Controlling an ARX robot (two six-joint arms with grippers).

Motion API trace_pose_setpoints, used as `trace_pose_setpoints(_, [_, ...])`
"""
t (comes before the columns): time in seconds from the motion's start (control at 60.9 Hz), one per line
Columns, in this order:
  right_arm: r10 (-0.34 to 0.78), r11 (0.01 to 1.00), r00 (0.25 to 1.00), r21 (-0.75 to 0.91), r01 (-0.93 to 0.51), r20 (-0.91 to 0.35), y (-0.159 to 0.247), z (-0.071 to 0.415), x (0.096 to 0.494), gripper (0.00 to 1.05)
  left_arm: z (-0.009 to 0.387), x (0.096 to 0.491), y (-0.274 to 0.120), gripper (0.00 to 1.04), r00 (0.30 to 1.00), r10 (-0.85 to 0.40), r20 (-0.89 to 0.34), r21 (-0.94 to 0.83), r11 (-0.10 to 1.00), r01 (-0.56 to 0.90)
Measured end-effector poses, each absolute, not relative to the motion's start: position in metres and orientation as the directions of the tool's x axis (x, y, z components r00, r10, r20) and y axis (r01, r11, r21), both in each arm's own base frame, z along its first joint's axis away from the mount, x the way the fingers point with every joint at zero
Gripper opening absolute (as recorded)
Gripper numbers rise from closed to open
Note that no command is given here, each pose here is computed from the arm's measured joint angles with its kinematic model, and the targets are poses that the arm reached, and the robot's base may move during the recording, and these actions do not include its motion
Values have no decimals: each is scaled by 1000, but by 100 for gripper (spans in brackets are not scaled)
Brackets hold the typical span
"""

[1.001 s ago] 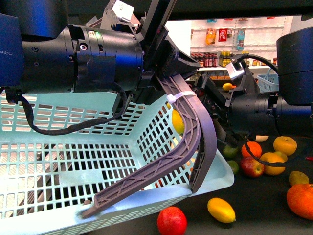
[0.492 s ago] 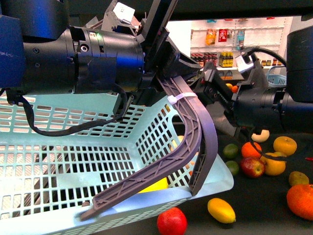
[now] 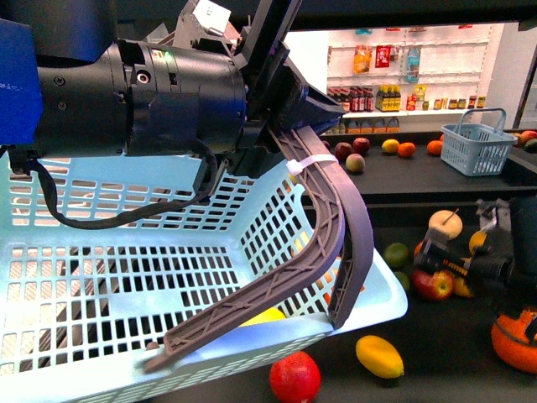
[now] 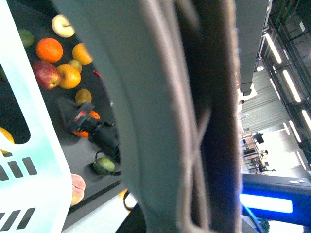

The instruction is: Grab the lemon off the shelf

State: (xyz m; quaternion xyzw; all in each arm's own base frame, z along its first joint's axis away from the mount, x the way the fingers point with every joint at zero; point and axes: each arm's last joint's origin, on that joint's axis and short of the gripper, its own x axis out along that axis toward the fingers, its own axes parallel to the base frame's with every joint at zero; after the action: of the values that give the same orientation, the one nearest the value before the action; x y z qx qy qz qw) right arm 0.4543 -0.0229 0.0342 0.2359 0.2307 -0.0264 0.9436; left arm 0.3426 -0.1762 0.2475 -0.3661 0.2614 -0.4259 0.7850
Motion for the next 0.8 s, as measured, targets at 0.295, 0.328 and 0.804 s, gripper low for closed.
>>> trace_pose_setpoints(0.295, [128, 984, 832, 171, -41, -539, 13, -29, 447, 97, 248, 343, -176, 6, 503, -859, -99, -797, 371, 477])
trace_pose_setpoints(0.328, [149, 987, 828, 139, -86, -541, 18, -36, 446, 97, 248, 343, -176, 6, 503, -859, -99, -797, 371, 477])
trace_pose_setpoints(0.804, [165, 970, 814, -60, -237, -558, 37, -69, 464, 97, 248, 343, -176, 6, 503, -859, -99, -797, 371, 477])
